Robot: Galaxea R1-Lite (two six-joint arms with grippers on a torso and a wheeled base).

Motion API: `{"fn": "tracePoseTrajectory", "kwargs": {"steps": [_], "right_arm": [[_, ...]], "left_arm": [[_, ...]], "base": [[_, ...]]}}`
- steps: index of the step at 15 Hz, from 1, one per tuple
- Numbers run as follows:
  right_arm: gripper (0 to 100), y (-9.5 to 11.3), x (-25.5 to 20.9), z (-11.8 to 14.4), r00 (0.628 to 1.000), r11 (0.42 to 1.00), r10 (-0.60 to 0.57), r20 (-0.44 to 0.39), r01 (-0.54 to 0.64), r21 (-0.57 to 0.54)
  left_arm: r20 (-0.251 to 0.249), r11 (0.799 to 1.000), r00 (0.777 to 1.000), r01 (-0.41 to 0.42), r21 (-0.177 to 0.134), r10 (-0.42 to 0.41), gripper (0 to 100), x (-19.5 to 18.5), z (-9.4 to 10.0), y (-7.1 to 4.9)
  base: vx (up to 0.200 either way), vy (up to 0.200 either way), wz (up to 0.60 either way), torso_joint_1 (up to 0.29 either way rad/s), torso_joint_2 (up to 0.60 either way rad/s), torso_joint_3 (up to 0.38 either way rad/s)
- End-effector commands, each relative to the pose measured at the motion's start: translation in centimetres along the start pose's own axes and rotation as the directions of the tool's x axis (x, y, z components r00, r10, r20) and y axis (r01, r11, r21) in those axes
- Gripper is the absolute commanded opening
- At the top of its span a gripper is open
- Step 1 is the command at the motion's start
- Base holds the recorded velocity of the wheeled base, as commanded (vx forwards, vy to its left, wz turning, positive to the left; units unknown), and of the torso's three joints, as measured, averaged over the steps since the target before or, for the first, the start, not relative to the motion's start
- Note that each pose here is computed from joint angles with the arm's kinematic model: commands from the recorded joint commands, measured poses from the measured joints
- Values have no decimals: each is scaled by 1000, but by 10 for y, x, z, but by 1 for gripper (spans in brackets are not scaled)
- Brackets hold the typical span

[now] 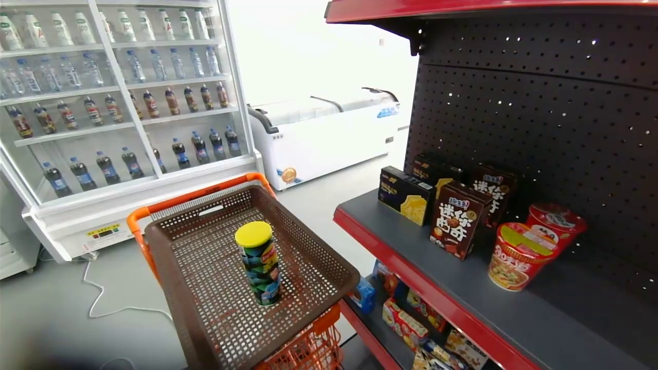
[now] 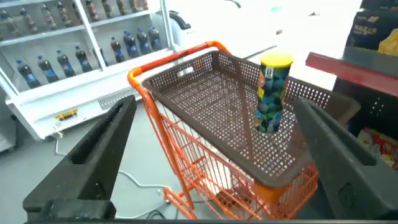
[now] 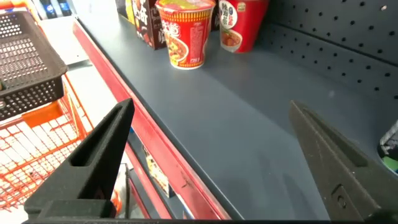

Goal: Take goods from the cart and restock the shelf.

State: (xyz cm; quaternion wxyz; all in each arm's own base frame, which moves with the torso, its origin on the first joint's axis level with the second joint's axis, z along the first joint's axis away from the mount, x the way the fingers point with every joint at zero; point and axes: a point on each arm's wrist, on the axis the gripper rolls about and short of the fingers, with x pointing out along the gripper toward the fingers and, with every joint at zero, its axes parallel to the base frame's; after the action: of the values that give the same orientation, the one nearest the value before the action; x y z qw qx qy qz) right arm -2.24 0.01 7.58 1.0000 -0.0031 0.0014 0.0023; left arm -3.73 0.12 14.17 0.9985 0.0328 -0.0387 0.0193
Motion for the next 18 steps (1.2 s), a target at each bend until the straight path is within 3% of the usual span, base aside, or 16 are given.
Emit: {"fn": "tracePoseTrajectory", "kwargs": {"steps": [1,3,4,7,10,12,13,15,18], "right_arm": [[100,0,0,0,1000,1000,0,0,0,-1],[100,0,0,0,1000,1000,0,0,0,-1],[100,0,0,0,1000,1000,0,0,0,0],[100,0,0,0,1000,1000,0,0,0,-1],[100,0,0,0,1000,1000,0,0,0,0],[100,0,0,0,1000,1000,0,0,0,-1],[100,0,0,0,1000,1000,0,0,0,0],[100,0,0,0,1000,1000,0,0,0,0],[100,0,0,0,1000,1000,0,0,0,0]], "left_arm": [[-213,999,977,27,29,-20,100,58,116,5],[-297,996,952,82,31,-69,100,81,116,3],[-403,988,904,155,2,-141,100,102,100,-1],[-474,958,836,281,-62,-276,100,127,74,-10],[-498,955,821,289,-59,-279,100,157,25,-16],[-491,951,824,308,-30,-282,100,171,-14,-20],[-489,952,826,302,-39,-282,100,182,-31,-23],[-463,957,842,286,-53,-277,100,205,-46,-25],[-453,959,849,275,-62,-273,100,244,-62,-30]], "base": [[0,0,0,0,0,0],[0,0,0,0,0,0],[0,0,0,0,0,0],[0,0,0,0,0,0],[0,0,0,0,0,0],[0,0,0,0,0,0],[0,0,0,0,0,0],[0,0,0,0,0,0],[0,0,0,0,0,0]]}}
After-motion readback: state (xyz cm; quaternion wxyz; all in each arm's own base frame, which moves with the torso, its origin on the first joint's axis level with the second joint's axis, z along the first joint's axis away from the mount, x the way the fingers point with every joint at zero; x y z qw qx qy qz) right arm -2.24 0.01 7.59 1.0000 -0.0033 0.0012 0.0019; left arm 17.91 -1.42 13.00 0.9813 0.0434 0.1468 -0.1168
